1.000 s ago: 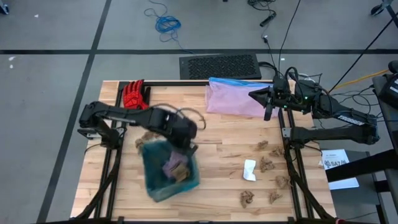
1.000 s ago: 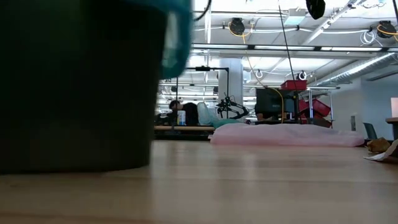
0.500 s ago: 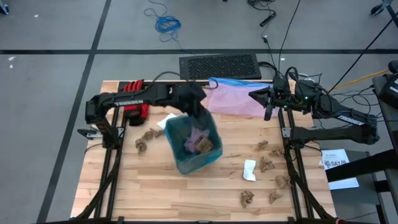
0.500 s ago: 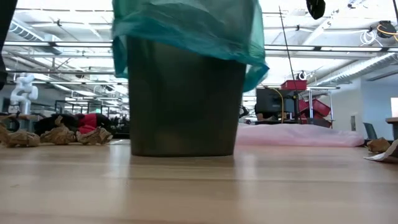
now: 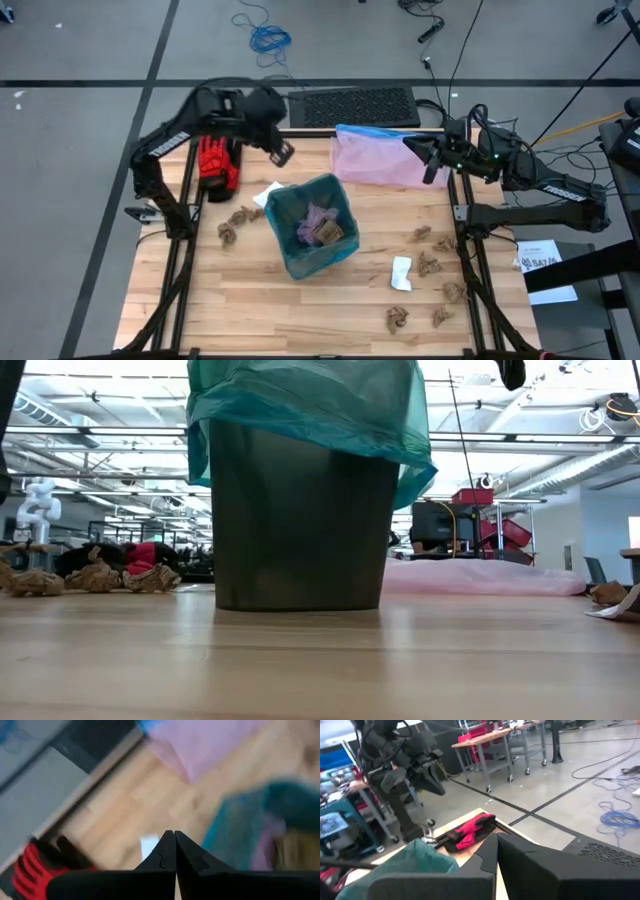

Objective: Place trash/remove bag and relplace
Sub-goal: Move the black trash bin to the center of the table

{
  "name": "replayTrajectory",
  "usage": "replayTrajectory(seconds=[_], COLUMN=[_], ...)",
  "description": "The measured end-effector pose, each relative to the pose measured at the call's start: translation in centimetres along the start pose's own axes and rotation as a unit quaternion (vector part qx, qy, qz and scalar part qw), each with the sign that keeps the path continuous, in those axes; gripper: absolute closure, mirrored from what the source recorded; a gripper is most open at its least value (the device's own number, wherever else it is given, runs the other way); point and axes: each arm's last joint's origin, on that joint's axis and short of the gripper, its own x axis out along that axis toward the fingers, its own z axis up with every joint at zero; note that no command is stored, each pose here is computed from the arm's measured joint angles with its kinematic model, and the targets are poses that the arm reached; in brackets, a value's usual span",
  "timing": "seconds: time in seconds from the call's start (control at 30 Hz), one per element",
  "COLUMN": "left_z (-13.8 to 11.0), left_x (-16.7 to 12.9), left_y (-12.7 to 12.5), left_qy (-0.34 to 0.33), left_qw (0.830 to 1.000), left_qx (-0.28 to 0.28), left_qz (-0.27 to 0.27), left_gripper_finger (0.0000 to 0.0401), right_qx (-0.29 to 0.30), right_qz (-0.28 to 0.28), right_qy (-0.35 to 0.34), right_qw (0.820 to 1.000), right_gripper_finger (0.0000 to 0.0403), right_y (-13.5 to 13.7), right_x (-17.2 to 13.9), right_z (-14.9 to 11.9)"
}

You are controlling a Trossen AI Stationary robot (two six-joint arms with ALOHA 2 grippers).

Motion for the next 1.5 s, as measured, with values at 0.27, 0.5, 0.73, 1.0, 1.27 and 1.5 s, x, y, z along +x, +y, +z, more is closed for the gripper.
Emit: replayTrajectory(seconds=[0.27,0.5,0.73,1.0,1.27,1.5], left_z=[-1.8,-6.4,-11.5,-14.0,-13.2,-13.9], left_x=[2.0,8.4,15.1,20.3,23.1,23.2], left_y=[3.6,6.2,8.5,9.0,8.6,6.1], left_qy=[0.054,0.135,0.200,0.245,0.222,0.238], left_qw=[0.998,0.990,0.975,0.963,0.962,0.959], left_qx=[-0.015,-0.046,-0.080,-0.024,0.004,0.057], left_qz=[0.039,-0.001,-0.063,-0.106,-0.156,-0.144], left_gripper_finger=[0.0401,0.0401,0.0401,0.0401,0.0363,0.0273], right_qx=[0.044,0.075,0.110,0.157,0.176,0.177], right_qz=[-0.022,-0.030,-0.038,-0.050,-0.039,-0.035], right_qy=[-0.004,0.005,0.021,0.042,0.024,0.015], right_qw=[0.999,0.997,0.993,0.985,0.983,0.983], right_gripper_finger=[0.0403,0.0403,0.0403,0.0403,0.0403,0.0403], right_y=[-0.1,-0.1,-0.1,0.0,0.3,0.4], right_x=[0.7,1.3,2.5,4.1,5.2,5.5], right_z=[-0.1,-0.3,-0.8,-1.6,-1.4,-1.3])
